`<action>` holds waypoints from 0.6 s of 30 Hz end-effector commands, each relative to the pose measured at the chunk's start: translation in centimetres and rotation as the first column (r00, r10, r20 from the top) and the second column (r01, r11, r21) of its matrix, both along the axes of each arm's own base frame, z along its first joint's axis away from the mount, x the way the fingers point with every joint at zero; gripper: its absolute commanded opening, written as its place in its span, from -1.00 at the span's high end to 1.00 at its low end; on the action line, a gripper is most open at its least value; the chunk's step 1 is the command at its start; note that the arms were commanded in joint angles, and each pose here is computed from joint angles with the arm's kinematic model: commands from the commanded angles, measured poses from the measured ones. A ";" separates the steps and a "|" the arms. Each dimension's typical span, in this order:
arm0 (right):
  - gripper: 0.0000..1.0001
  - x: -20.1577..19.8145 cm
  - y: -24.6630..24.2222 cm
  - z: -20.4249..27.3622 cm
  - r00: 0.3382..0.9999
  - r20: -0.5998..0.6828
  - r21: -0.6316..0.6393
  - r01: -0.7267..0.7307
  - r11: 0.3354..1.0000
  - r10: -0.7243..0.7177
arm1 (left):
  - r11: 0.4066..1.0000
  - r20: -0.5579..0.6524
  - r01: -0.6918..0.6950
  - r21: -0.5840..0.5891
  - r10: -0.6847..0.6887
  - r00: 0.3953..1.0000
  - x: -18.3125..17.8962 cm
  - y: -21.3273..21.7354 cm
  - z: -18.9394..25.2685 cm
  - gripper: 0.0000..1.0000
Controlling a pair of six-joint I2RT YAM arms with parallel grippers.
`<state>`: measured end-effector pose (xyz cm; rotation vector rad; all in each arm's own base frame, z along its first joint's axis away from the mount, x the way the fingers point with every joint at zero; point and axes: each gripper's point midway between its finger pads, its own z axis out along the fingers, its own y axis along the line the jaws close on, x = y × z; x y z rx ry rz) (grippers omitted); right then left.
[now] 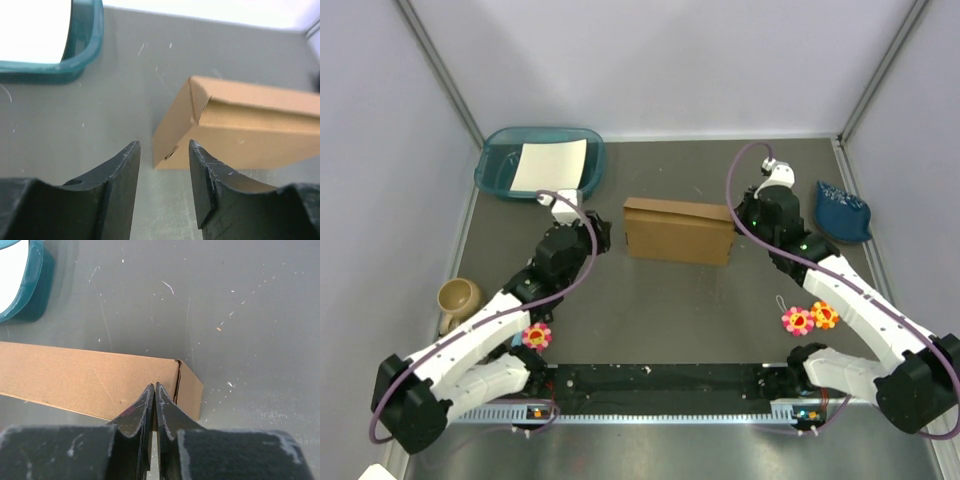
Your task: Fold the paper box
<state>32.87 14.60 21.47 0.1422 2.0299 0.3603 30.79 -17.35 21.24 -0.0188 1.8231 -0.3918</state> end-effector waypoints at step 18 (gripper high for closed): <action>1.00 -2.6 -1.0 -5.3 0.987 -0.163 -0.099 -0.030 0.995 0.013 | 0.759 0.193 0.412 -0.503 -0.367 0.910 5.7 -6.4 10.7 0.77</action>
